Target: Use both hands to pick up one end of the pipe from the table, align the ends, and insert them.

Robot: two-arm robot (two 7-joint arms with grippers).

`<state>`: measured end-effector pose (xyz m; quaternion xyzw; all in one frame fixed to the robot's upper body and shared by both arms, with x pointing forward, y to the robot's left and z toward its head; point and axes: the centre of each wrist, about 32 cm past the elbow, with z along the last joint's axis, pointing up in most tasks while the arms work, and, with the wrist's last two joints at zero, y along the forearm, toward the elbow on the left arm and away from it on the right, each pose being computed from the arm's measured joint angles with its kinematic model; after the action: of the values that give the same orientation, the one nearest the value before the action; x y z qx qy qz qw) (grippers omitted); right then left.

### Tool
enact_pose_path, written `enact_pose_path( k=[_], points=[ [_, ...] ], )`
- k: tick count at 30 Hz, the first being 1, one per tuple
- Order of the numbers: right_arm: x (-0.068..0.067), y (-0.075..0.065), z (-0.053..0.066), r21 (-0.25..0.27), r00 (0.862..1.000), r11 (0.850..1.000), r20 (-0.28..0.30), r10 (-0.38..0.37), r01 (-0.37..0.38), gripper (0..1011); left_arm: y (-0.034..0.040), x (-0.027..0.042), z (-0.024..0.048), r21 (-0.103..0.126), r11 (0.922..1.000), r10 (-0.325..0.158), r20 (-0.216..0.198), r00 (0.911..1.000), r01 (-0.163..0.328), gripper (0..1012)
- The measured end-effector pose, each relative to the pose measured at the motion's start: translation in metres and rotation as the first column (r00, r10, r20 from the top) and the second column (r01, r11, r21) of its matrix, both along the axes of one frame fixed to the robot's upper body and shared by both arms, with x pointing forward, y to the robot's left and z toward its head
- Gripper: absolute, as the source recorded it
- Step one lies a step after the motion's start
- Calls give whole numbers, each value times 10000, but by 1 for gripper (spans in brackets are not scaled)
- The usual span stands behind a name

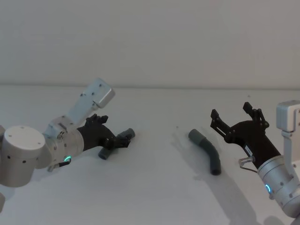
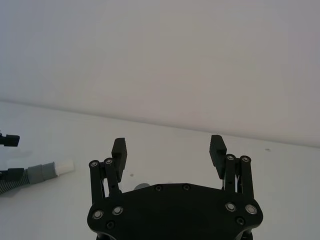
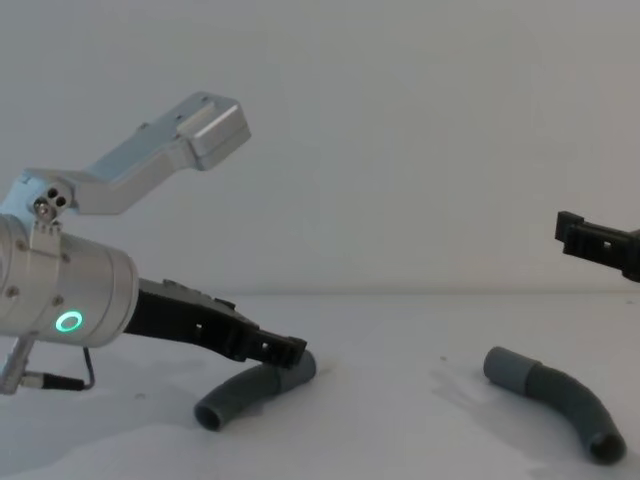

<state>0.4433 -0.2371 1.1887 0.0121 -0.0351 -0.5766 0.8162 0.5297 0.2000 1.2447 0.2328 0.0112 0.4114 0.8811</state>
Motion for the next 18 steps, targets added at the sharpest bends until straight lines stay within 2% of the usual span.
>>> enact_pose_path(
  k=[8, 18],
  points=[
    [0, 0, 0, 0, 10000, 10000, 1, 0, 0, 1003, -2, 54, -28, -59, 10000, 4, -210, 9998, -5, 1001],
    [0, 0, 0, 1, 10000, 10000, 0, 0, 0, 1003, 6, 116, -32, 17, 10000, -4, -464, 9989, 5, 1001]
  ],
)
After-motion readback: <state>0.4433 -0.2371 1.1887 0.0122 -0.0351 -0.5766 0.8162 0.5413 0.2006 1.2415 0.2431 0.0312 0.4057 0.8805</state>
